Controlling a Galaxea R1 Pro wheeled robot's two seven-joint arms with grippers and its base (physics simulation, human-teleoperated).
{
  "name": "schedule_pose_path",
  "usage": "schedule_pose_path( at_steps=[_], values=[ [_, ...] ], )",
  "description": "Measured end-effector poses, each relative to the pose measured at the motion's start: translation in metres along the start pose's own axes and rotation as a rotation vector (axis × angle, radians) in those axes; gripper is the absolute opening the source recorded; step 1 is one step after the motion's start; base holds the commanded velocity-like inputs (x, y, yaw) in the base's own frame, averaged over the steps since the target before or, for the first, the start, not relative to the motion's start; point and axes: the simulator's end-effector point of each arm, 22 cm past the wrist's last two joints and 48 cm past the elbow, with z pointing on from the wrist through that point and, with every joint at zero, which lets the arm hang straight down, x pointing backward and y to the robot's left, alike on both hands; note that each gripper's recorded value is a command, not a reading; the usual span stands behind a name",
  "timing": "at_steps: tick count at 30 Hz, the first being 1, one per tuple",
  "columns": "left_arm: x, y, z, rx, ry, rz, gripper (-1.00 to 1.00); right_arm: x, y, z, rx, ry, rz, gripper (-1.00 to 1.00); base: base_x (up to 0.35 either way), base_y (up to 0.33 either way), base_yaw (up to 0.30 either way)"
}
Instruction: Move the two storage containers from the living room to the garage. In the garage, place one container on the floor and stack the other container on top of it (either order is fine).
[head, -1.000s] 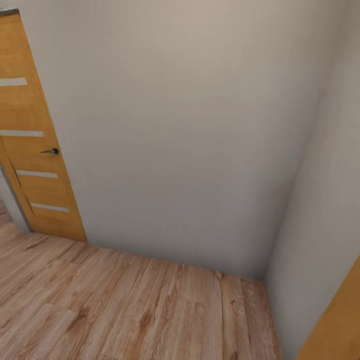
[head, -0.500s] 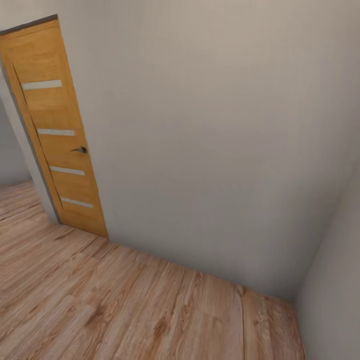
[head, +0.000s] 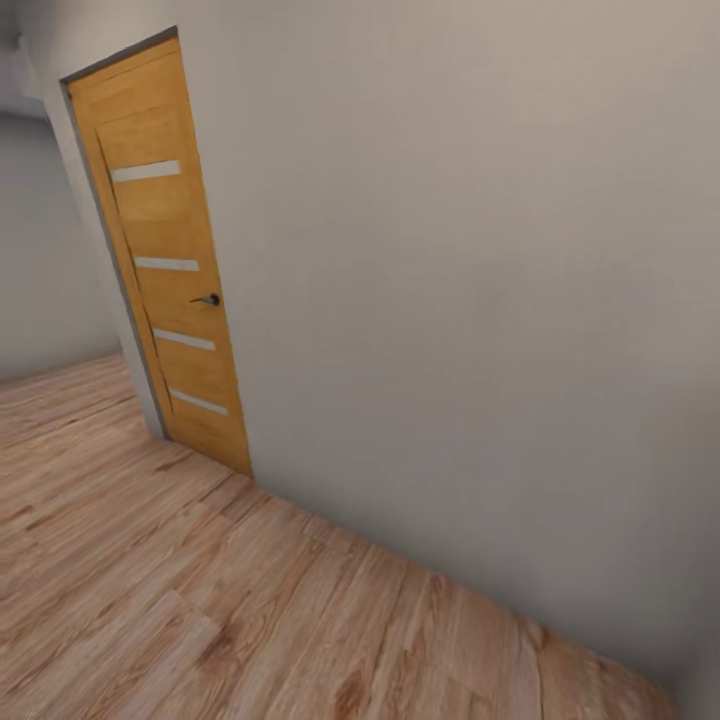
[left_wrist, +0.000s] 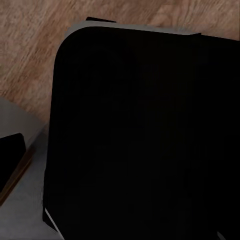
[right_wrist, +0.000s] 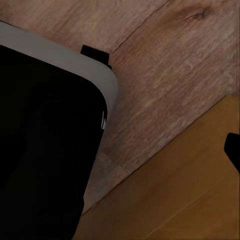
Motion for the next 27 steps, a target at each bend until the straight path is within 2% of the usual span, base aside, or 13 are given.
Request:
schedule_pose_path(
  at_steps=[15, 20, 27],
  values=[
    [0.0, 0.0, 0.0, 0.0, 0.0, 0.0, 1.0, -0.001, 0.0, 0.0, 0.0, -0.002, 0.0, 1.0, 0.316, 0.0, 0.277],
    [0.0, 0.0, 0.0, 0.0, -0.001, 0.003, 1.0, -0.009, -0.002, 0.0, 0.008, -0.038, 0.008, 1.0, 0.31, 0.0, 0.277],
    [0.0, 0.0, 0.0, 0.001, -0.001, 0.006, 1.0, -0.02, 0.017, -0.001, -0.012, -0.064, 0.008, 1.0, 0.3, 0.0, 0.277]
  ],
)
